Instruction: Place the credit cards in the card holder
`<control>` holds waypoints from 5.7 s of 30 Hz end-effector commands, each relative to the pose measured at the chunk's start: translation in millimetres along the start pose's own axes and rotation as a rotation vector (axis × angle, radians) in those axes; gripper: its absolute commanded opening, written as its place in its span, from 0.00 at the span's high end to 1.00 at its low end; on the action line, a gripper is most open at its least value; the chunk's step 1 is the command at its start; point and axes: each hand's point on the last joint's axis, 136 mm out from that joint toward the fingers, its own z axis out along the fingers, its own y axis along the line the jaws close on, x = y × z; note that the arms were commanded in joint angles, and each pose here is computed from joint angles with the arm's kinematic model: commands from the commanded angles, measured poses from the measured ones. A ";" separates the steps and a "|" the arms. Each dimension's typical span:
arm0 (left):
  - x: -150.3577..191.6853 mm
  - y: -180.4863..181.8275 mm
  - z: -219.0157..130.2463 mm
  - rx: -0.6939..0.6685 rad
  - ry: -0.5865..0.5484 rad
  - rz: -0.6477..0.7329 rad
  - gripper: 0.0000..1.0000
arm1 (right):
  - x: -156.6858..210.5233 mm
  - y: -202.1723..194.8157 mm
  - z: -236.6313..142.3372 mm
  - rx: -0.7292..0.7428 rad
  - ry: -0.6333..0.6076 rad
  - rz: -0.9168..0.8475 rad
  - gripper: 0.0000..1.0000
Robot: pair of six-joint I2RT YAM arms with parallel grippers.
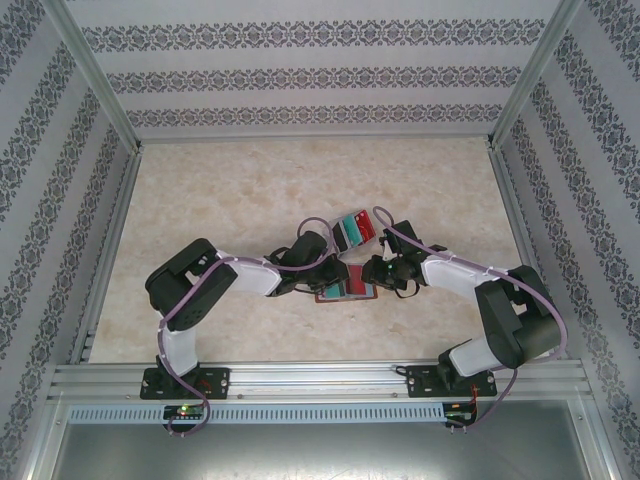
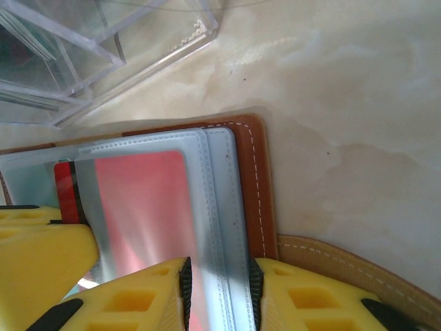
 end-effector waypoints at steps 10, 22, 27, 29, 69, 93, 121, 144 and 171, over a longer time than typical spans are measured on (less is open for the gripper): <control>13.0 20.8 -7.3 -0.119 0.007 0.015 0.75 | 6.8 -11.8 -1.5 0.038 0.011 0.027 0.69; 15.3 19.3 -6.4 -0.129 0.028 0.036 0.86 | 7.3 -12.1 0.2 0.037 0.017 0.027 0.69; 18.8 4.0 7.9 -0.086 0.073 0.062 0.86 | 8.0 -10.1 0.8 0.027 0.021 0.028 0.69; 21.1 -2.5 11.3 -0.064 0.087 0.071 0.85 | 7.9 -10.3 0.5 0.026 0.019 0.032 0.69; -13.7 46.5 -58.6 -0.260 -0.067 0.018 0.39 | -11.2 -19.9 -4.1 0.068 0.014 0.008 0.64; -15.3 4.9 -41.9 -0.053 -0.034 0.025 0.59 | 10.5 -28.1 8.5 0.079 0.074 0.013 0.72; -7.5 -48.1 4.2 0.112 0.056 0.042 0.63 | -22.0 -31.0 -59.6 0.085 -0.098 0.057 0.66; 0.8 -41.0 10.2 0.076 0.095 0.055 0.63 | -10.9 -32.7 -45.2 0.087 -0.023 0.060 0.94; 9.4 -23.4 24.5 0.048 0.107 0.017 0.84 | -11.4 29.8 -22.6 -0.139 0.025 0.076 1.00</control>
